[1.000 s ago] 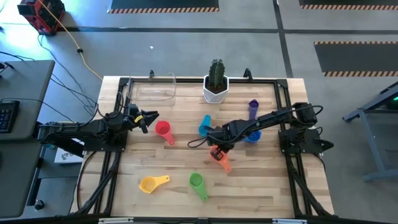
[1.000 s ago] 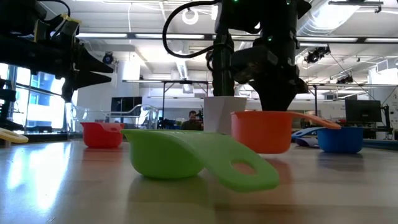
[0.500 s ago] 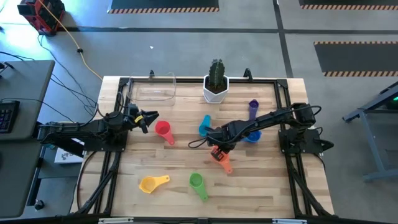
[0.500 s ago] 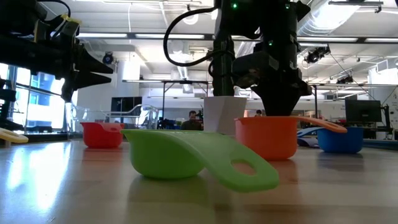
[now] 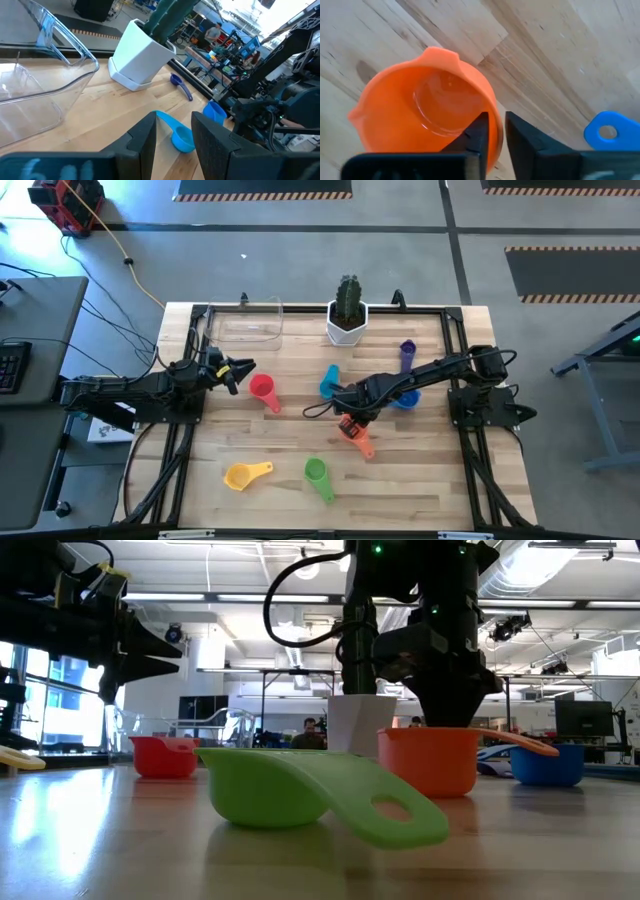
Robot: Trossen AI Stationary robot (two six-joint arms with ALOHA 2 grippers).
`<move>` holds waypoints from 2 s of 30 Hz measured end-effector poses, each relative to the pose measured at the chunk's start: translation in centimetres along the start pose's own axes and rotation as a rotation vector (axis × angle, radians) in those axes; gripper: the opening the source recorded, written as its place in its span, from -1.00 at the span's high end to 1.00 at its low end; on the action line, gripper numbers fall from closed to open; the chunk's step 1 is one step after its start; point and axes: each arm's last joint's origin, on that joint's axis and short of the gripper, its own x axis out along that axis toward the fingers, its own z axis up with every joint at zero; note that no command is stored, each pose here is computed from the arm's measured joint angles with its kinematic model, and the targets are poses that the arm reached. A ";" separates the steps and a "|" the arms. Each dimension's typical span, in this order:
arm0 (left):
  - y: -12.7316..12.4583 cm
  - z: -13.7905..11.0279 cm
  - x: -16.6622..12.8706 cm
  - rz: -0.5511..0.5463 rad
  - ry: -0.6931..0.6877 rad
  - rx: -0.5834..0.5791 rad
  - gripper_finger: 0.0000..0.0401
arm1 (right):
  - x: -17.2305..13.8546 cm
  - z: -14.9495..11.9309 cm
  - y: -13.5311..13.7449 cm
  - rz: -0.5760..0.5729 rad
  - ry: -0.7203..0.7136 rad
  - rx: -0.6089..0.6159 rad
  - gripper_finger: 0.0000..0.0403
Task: Nest measuring cups in basket
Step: Stack the red measuring cup on the orange measuring cup
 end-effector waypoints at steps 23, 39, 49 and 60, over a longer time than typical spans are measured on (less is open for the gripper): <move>0.0 0.0 0.0 0.000 0.002 0.108 0.43 | -0.2 1.2 -1.0 0.083 0.112 0.228 0.38; -0.2 0.3 -0.1 0.003 0.018 0.051 0.43 | -4.6 2.2 0.2 0.013 0.026 0.243 0.38; -1.4 2.7 -1.2 0.098 0.138 -0.007 0.43 | -9.0 3.1 0.3 -0.067 -0.071 0.218 0.38; -3.5 5.2 -1.1 0.241 0.296 -0.280 0.43 | -14.6 5.0 0.5 -0.001 -0.235 0.107 0.38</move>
